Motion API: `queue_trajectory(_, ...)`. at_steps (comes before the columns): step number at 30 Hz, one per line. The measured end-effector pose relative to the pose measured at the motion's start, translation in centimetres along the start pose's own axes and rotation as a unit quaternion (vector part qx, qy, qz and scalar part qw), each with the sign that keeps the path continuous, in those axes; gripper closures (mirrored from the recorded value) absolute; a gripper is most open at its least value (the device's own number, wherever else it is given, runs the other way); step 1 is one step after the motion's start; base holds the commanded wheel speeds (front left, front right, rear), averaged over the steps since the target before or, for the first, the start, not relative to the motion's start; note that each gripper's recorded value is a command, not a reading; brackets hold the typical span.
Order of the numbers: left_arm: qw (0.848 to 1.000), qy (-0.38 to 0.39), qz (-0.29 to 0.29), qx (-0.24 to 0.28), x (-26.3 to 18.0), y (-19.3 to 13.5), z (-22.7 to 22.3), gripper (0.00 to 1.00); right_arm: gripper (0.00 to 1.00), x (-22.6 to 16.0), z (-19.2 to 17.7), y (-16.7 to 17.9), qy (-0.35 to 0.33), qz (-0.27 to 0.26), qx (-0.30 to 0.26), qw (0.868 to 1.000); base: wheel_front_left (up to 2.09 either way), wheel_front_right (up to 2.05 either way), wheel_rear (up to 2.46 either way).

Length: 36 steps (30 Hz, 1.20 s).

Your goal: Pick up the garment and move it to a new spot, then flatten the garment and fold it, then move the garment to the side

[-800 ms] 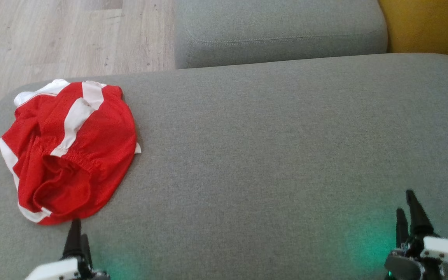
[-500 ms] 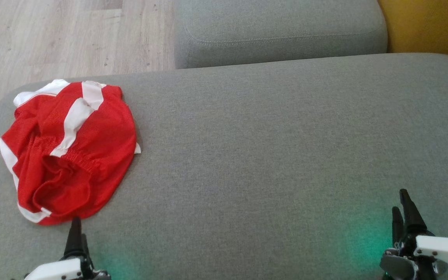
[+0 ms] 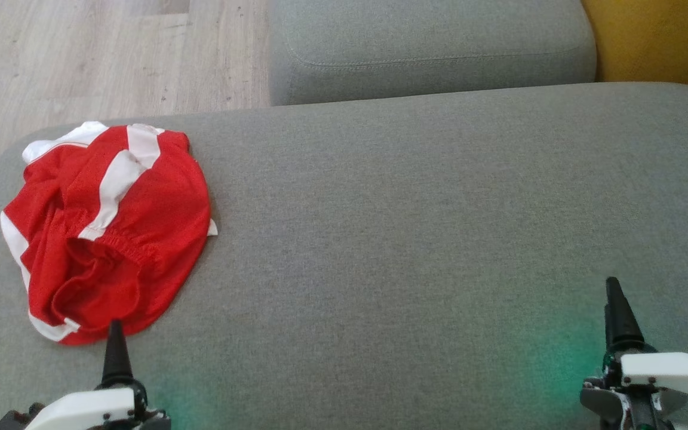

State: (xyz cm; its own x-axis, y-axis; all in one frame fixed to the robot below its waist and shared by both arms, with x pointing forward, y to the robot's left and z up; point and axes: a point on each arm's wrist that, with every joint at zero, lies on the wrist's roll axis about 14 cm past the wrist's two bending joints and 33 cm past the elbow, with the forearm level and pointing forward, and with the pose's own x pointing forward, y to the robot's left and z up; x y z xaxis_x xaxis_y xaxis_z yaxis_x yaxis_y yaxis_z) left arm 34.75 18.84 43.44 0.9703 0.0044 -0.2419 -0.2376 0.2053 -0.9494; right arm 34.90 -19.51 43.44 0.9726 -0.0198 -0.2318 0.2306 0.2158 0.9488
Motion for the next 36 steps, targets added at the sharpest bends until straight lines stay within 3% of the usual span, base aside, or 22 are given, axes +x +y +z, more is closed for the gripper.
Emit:
queue_trajectory(13,0.996,-0.007,-0.013,0.092,0.0,-1.3,-0.1,0.00,0.00,0.1,-1.2,1.4,0.011,0.023,-0.096,0.995,0.00,0.00,0.00)
queue_trajectory(36,0.976,-0.031,-0.027,0.216,-0.2,-2.7,0.2,0.00,0.00,0.2,-3.0,2.7,0.022,0.052,-0.247,0.967,0.00,0.00,0.00)
